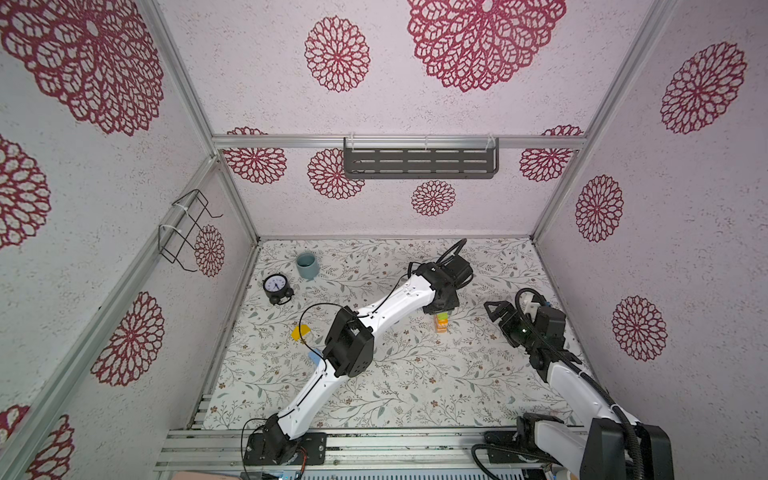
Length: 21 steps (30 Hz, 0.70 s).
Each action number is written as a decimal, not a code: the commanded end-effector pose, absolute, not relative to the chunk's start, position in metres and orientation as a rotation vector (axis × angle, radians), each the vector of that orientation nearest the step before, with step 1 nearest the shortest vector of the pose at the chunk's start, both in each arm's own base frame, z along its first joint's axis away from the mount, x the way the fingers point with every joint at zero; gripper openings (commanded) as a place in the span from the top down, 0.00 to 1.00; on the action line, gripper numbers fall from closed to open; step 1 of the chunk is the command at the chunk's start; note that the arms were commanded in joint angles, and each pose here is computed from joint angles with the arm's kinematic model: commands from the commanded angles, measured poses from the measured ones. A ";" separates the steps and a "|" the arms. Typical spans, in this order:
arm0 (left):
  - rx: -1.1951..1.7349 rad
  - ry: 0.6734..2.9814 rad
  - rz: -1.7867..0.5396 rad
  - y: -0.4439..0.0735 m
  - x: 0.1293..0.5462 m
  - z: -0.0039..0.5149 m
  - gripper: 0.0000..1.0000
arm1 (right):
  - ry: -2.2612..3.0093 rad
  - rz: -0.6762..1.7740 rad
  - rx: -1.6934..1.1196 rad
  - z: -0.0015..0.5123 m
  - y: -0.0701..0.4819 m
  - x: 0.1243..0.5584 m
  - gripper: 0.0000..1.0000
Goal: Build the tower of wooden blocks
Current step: 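Lower the lime green block against the orange block and open the left gripper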
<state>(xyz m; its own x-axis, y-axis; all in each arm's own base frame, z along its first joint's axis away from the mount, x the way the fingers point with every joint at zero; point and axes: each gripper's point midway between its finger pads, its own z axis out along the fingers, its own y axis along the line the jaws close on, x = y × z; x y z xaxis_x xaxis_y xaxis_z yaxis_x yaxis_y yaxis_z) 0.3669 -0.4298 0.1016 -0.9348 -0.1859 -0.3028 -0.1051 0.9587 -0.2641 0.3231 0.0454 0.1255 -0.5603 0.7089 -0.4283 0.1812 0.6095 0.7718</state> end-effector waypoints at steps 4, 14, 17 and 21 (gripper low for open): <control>-0.218 2.768 -0.395 -0.438 0.367 0.106 0.68 | 2.046 0.904 0.680 0.134 0.046 0.326 0.01; -0.209 2.766 -0.391 -0.436 0.366 0.109 0.57 | 2.046 0.903 0.681 0.134 0.046 0.326 0.01; -0.210 2.762 -0.394 -0.436 0.366 0.112 0.56 | 2.047 0.902 0.679 0.133 0.046 0.326 0.01; -0.207 2.745 -0.394 -0.434 0.368 0.120 0.49 | 2.047 0.903 0.669 0.134 0.047 0.326 0.01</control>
